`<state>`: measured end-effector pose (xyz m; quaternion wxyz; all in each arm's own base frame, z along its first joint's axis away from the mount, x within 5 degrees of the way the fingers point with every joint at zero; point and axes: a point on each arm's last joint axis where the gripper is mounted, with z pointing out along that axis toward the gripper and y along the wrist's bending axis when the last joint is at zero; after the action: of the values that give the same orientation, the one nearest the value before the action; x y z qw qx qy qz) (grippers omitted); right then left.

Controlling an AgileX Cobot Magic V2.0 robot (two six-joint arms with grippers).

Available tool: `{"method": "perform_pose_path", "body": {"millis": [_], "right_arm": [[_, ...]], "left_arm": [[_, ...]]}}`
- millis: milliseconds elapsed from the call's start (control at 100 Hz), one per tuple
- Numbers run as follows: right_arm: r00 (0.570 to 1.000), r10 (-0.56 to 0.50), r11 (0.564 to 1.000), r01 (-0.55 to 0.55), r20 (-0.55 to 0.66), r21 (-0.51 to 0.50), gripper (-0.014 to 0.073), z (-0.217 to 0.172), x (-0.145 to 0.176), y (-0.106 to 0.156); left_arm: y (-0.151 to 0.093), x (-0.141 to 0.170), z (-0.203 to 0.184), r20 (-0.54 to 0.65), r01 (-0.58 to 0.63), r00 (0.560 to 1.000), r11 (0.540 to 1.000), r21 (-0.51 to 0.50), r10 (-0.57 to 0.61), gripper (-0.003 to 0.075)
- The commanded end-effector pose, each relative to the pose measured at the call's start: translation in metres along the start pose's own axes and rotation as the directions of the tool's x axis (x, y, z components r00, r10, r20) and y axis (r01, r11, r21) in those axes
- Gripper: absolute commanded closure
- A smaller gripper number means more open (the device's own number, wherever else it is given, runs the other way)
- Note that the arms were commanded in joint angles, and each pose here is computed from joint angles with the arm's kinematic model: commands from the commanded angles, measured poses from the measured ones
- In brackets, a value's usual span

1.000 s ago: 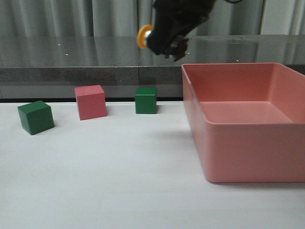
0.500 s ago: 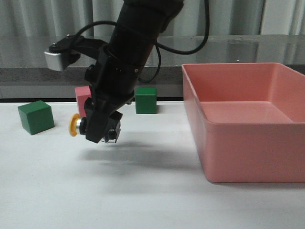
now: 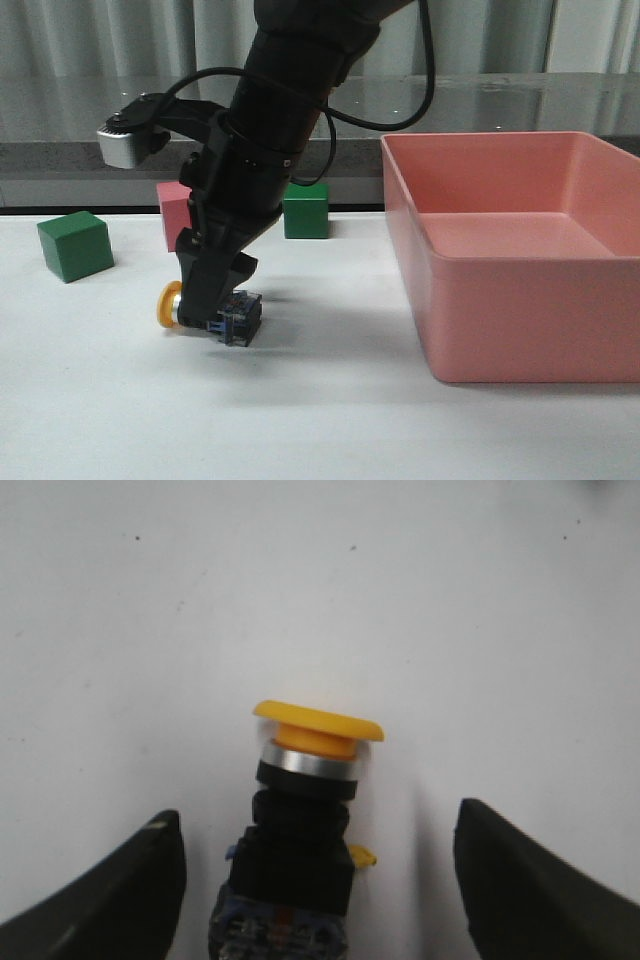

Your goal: Place and stand button with both arms

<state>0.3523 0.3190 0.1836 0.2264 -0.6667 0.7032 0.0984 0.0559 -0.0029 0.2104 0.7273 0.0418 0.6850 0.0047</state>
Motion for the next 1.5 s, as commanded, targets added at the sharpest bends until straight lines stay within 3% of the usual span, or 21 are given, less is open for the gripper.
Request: {"method": "perform_pose_path", "body": {"millis": [0,70,80,210,410,520,600,800,1050,1280,1490], "right_arm": [[0.993,0.03,0.995,-0.04,0.116,0.089,0.0108,-0.057,-0.023,-0.008],[0.985,0.079,0.989,-0.097,0.152,0.113,0.0256,-0.079,-0.026,-0.01],[0.984,0.087,0.988,-0.105,0.156,0.115,0.0312,-0.082,-0.027,-0.01],[0.964,0.132,0.969,-0.174,0.23,0.174,0.0673,-0.138,-0.026,-0.015],[0.877,0.311,0.876,-0.414,0.366,0.247,0.0657,-0.232,-0.001,-0.023],[0.827,0.374,0.795,-0.519,0.42,0.314,0.0657,-0.274,0.03,-0.018],[0.775,0.427,0.712,-0.606,0.466,0.355,0.0657,-0.292,0.058,-0.011],[0.691,0.494,0.554,-0.718,0.528,0.422,0.0657,-0.306,0.127,0.037],[0.616,0.452,0.364,-0.788,0.645,0.497,0.0657,-0.31,0.187,0.118],[0.616,0.391,0.341,-0.787,0.684,0.514,0.0657,-0.299,0.208,0.186],[0.597,0.36,0.367,-0.797,0.717,0.479,0.0657,-0.294,0.214,0.229]], "left_arm": [[-0.001,0.007,-0.001,0.063,0.004,0.998,1.0,0.002,-0.004,0.074],[-0.001,0.007,-0.001,0.063,0.004,0.998,1.0,0.002,-0.004,0.074],[-0.001,0.007,-0.001,0.063,0.004,0.998,1.0,0.002,-0.004,0.074],[-0.001,0.007,-0.001,0.063,0.004,0.998,1.0,0.002,-0.004,0.074],[-0.001,0.007,-0.001,0.063,0.004,0.998,1.0,0.002,-0.004,0.074],[-0.001,0.007,-0.001,0.063,0.004,0.998,1.0,0.002,-0.004,0.074],[-0.001,0.007,-0.001,0.063,0.004,0.998,1.0,0.002,-0.004,0.074],[-0.001,0.007,-0.001,0.063,0.004,0.998,1.0,0.002,-0.004,0.074],[-0.001,0.007,-0.001,0.063,0.004,0.998,1.0,0.002,-0.004,0.074],[-0.001,0.007,-0.001,0.063,0.004,0.998,1.0,0.002,-0.004,0.074],[-0.001,0.007,-0.001,0.063,0.004,0.998,1.0,0.002,-0.004,0.074]]}}
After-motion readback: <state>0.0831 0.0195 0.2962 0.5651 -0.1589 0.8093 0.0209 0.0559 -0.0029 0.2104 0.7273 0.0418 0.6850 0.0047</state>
